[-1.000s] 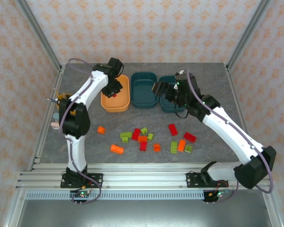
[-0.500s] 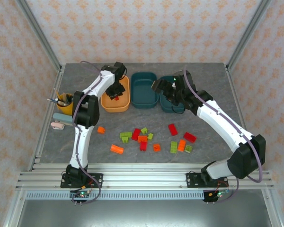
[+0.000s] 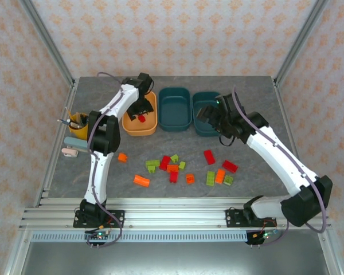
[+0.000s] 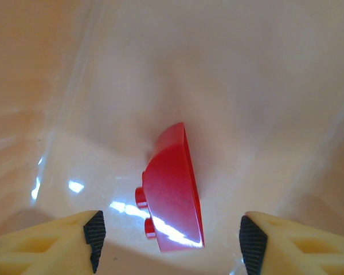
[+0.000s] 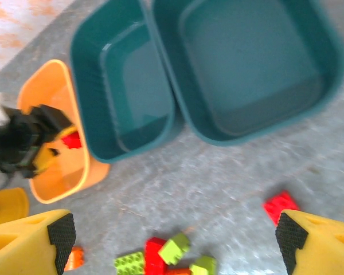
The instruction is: Sort the legos into containers by color
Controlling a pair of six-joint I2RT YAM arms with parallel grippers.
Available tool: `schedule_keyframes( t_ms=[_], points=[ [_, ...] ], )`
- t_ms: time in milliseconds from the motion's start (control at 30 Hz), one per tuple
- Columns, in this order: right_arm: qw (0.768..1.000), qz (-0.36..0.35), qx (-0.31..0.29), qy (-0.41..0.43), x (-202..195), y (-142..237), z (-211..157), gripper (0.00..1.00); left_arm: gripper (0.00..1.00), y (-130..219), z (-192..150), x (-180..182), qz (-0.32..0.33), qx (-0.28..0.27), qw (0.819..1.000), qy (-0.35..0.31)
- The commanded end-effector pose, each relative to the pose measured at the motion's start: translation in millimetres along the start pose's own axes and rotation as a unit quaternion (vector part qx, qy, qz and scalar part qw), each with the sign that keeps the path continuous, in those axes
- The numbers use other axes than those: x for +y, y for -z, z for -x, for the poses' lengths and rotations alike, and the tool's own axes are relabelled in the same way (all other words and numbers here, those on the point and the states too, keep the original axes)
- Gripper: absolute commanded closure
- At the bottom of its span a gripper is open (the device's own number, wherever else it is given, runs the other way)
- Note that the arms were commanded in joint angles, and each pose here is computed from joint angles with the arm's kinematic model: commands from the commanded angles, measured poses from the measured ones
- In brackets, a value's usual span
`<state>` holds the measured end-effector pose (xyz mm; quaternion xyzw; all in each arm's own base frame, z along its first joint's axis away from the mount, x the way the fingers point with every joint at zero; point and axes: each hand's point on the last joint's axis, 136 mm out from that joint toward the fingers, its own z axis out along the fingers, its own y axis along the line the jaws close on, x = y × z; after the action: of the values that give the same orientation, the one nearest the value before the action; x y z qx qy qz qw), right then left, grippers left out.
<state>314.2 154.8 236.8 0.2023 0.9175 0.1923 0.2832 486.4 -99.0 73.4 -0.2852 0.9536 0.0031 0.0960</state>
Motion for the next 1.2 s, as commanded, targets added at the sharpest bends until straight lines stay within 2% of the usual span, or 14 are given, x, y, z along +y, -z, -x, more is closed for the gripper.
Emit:
schedule_keyframes(
  t_ms=[0,133,300,567,667,733,867,1167],
  points=[
    [0.995,-0.102,0.022,-0.004,-50.9,24.1,-17.5,0.09,0.28,89.7,10.6,-6.4,-0.065,-0.07,0.995,-0.008],
    [0.982,-0.17,0.081,-0.014,-92.5,35.4,-52.6,0.11,0.25,135.4,-11.8,-9.3,-0.108,-0.094,0.989,-0.042],
    [0.962,-0.223,0.15,-0.039,-140.0,34.5,-104.3,0.14,0.25,172.7,-73.4,-15.8,-0.165,-0.098,0.974,-0.121],
    [0.952,-0.237,0.182,-0.066,-178.6,1.4,-148.8,0.23,0.25,172.3,-205.8,-6.7,-0.255,-0.055,0.938,-0.227],
    [0.95,-0.238,0.188,-0.076,-184.9,-11.4,-157.8,0.28,0.25,167.3,-242.6,1.4,-0.277,-0.046,0.927,-0.25],
    [0.949,-0.245,0.186,-0.076,-191.0,-17.7,-160.7,0.3,0.25,162.1,-260.4,9.2,-0.286,-0.038,0.925,-0.249],
    [0.947,-0.251,0.186,-0.073,-197.5,-27.5,-163.9,0.34,0.25,158.7,-270.2,19.6,-0.286,-0.035,0.927,-0.239],
    [0.944,-0.25,0.197,-0.088,-212.9,-40.5,-172.2,0.39,0.25,167.5,-265.8,15.7,-0.287,-0.044,0.925,-0.245]
  ],
)
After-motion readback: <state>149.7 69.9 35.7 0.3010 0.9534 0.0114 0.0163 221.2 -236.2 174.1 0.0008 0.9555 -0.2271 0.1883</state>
